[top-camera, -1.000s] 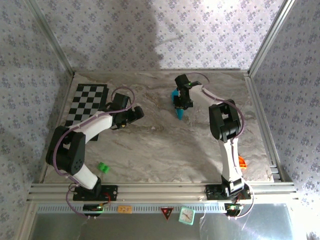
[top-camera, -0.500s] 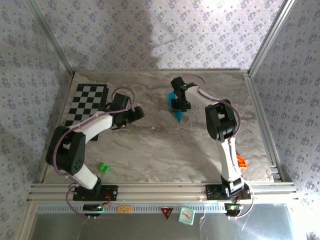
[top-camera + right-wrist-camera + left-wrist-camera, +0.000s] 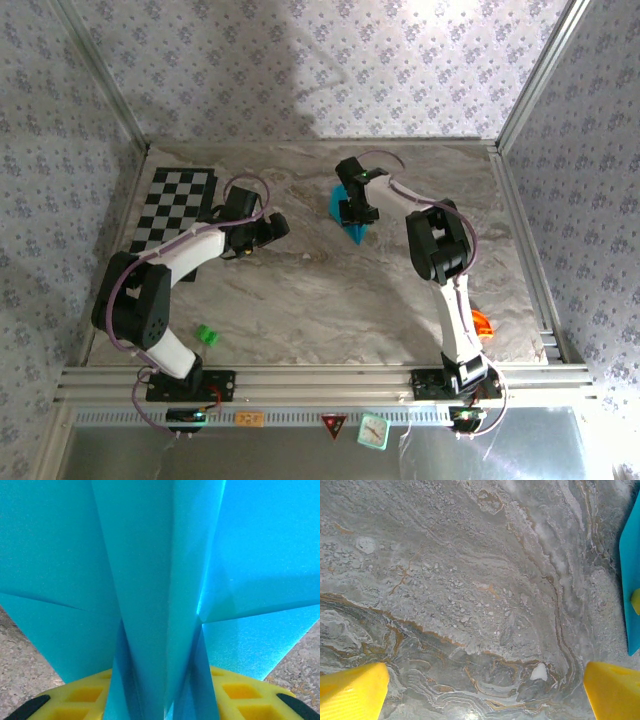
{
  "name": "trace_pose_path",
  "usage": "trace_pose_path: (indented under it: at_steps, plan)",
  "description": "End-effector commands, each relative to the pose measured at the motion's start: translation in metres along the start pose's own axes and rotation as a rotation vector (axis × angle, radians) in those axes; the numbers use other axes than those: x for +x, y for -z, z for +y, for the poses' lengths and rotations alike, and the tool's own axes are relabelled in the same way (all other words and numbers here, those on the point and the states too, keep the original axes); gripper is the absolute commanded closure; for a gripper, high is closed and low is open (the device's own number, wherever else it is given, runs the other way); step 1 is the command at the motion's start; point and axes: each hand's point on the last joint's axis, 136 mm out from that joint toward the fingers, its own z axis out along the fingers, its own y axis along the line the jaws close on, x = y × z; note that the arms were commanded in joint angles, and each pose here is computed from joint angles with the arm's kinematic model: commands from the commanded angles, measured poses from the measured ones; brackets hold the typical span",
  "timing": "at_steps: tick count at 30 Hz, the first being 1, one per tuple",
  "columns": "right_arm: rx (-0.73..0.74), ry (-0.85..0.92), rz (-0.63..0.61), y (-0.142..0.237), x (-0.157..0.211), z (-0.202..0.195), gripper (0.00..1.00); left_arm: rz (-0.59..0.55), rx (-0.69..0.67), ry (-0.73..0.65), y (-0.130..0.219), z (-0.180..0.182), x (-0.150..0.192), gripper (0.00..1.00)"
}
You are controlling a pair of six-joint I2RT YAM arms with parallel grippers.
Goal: Fold a paper plane with a square sheet of paper (pick it up from the middle)
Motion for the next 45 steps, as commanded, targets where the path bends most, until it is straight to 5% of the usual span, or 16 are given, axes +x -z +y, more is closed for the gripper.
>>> trace_pose_path:
  at_steps: [1,14,30,41,45]
  plan:
    - [0.039,-0.024,0.07,-0.03,0.023,-0.011,0.56,-0.002,0.012,-0.018,0.002,0.0,0.0,0.0]
    - [0.025,-0.052,0.062,-0.032,0.016,-0.012,0.53,-0.02,0.023,-0.024,0.009,-0.003,-0.004,0.0]
    - [-0.104,-0.148,-0.268,0.123,-0.057,-0.012,0.39,-0.265,-0.054,-0.106,0.076,-0.005,-0.058,0.0]
    - [0.109,-0.332,-0.596,0.206,-0.033,-0.118,0.01,-0.628,-0.238,-0.127,0.148,0.057,-0.092,0.0]
    - [0.313,-0.464,-0.717,0.218,0.008,-0.18,0.01,-0.769,-0.289,-0.187,0.171,0.08,-0.097,0.01]
